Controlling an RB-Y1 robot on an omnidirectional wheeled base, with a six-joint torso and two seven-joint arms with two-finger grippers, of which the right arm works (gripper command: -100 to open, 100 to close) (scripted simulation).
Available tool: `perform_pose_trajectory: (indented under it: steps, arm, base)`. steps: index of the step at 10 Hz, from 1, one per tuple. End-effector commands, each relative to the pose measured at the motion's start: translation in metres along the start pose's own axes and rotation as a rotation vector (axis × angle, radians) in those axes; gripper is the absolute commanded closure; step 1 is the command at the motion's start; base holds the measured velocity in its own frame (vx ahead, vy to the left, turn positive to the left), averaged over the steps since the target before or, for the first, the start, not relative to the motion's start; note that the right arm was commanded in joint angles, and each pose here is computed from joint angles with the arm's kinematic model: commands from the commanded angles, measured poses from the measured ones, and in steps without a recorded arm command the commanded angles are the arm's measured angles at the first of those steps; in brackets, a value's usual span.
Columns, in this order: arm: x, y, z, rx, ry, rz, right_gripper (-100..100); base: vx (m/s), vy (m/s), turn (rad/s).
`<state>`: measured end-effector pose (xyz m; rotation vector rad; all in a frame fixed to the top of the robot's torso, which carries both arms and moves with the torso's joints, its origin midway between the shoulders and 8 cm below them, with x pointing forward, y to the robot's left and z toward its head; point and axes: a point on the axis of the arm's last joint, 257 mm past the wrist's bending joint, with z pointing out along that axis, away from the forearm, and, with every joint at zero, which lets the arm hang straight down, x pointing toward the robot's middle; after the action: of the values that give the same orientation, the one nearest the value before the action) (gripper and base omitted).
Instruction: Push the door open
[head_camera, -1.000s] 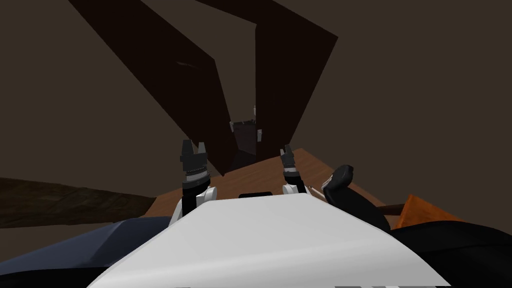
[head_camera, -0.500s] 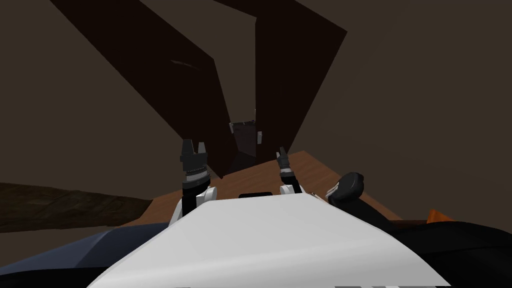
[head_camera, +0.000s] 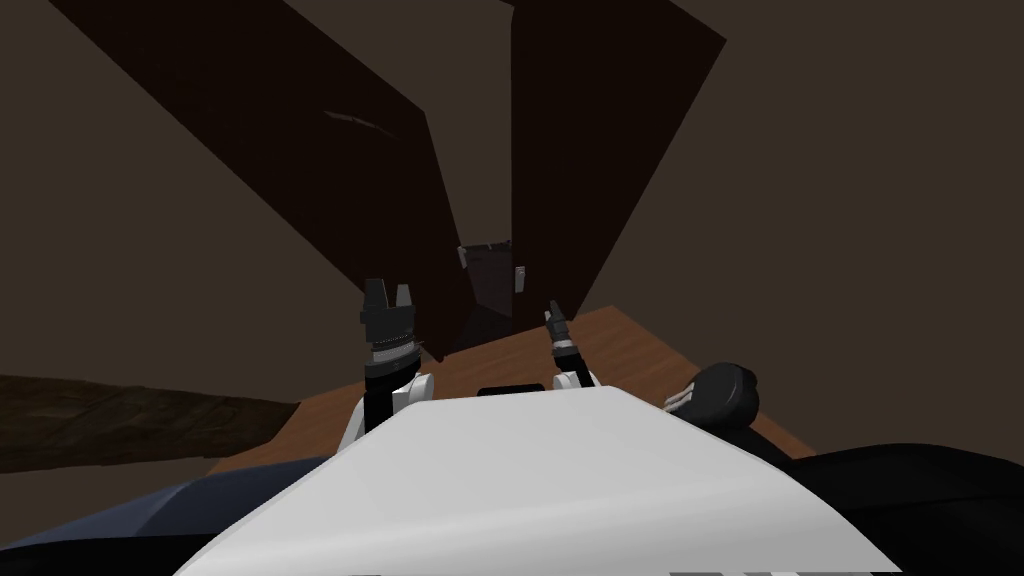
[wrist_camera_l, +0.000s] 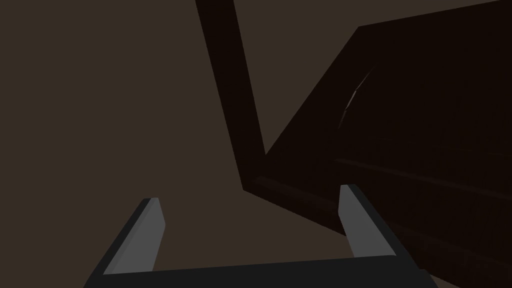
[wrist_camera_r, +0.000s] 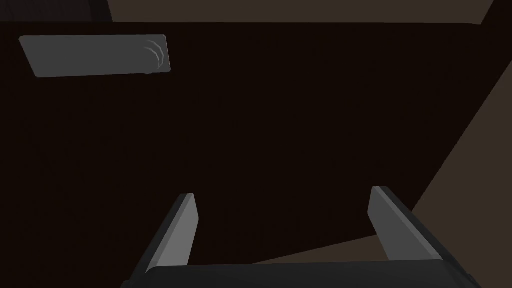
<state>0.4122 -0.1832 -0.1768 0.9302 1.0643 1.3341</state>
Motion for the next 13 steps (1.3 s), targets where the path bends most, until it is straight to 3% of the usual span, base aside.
perform_pose_trajectory:
  steps: [1, 10, 13]
  arm:
    - [0.008, -0.017, -0.0027, 0.043, 0.017, 0.011, -100]
    - [0.063, -0.093, -0.0215, 0.229, 0.099, 0.065, -100]
    - [0.076, -0.107, -0.0270, 0.266, 0.117, 0.076, -100]
  base:
    - [0.154, -0.082, 0.050]
    - [0.182, -0.080, 0.049]
    - [0.200, -0.090, 0.036]
